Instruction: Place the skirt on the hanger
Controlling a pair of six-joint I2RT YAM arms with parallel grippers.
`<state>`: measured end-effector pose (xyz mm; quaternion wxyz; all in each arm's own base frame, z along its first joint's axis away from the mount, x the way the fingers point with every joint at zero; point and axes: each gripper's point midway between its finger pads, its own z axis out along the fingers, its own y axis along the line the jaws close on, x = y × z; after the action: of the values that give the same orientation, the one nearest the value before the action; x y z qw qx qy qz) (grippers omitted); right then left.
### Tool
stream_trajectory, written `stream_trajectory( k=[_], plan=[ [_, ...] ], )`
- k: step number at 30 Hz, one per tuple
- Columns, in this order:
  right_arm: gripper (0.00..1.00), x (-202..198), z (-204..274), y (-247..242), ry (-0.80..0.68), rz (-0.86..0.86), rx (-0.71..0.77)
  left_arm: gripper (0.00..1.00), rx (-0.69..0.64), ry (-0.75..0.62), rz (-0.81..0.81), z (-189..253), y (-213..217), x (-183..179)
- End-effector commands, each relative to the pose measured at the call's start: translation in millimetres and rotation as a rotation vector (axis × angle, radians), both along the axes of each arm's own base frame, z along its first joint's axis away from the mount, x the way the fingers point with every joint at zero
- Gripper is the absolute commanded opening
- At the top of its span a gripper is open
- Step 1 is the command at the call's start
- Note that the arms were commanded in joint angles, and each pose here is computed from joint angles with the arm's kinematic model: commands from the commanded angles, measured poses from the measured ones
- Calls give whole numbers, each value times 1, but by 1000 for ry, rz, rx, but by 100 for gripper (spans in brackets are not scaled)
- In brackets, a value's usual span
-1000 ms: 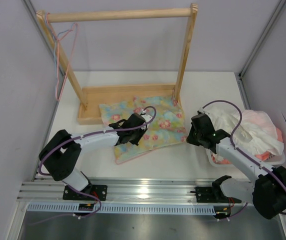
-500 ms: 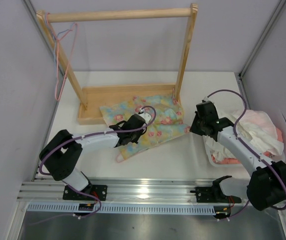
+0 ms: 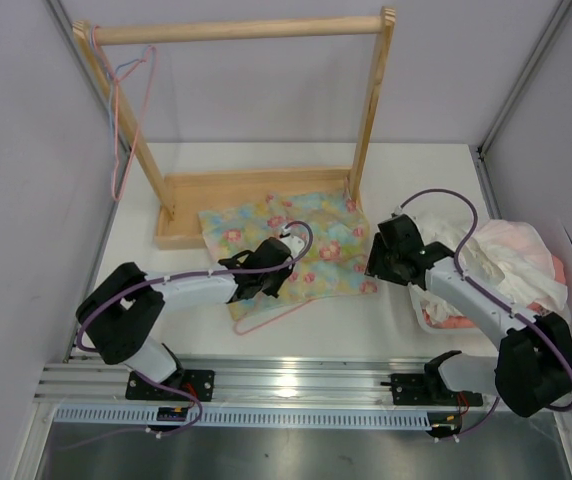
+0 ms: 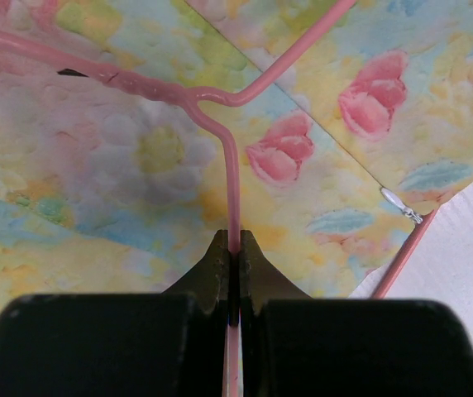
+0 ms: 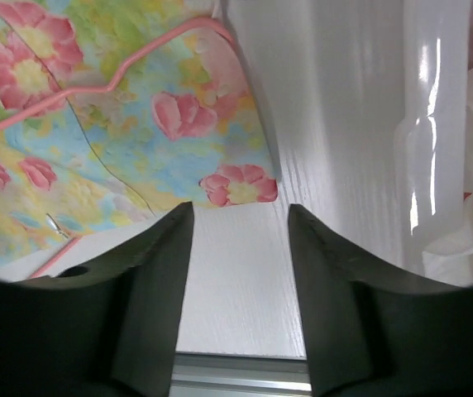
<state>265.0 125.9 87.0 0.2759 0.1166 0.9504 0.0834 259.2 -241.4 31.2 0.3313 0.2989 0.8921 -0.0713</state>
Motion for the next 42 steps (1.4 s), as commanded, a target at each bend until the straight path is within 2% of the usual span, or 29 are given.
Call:
stream_trajectory(
  k=[1, 3, 4, 5, 8, 17, 21, 25, 35, 38, 41, 42],
  plan=[
    [59, -2, 17, 4, -69, 9, -21, 0, -17, -55, 44, 8, -4, 10],
    [57, -4, 29, 17, -106, 39, 27, 0, -8, -61, 52, 9, -2, 12],
    [49, -7, 34, 29, -119, 77, 53, 0, -1, -59, 53, 8, -1, 12],
    [46, -4, 42, 43, -152, 114, 87, 0, 8, -60, 59, 7, 0, 13],
    [45, -11, 47, 80, -174, 235, 101, 0, 19, -56, 60, 5, 1, 12],
    [47, -15, 1, 159, -147, 397, 67, 0, 36, -38, 57, 0, 1, 12],
    [52, -13, -16, 180, -159, 433, 56, 0, 32, -26, 47, 0, -1, 10],
    [58, -13, -24, 194, -181, 452, 31, 0, 23, -12, 29, 1, -5, 9],
    [61, -21, -75, 197, -109, 426, -70, 0, 15, 2, 7, 4, -11, 8],
    [55, -25, -90, 197, -80, 422, -83, 0, -1, 1, -1, 8, -16, 9],
    [38, -31, -102, 193, -54, 408, -100, 0, -2, 4, -5, 7, -17, 9],
    [26, -32, -105, 190, -48, 403, -105, 0, 2, 5, -5, 7, -16, 9]
  ],
)
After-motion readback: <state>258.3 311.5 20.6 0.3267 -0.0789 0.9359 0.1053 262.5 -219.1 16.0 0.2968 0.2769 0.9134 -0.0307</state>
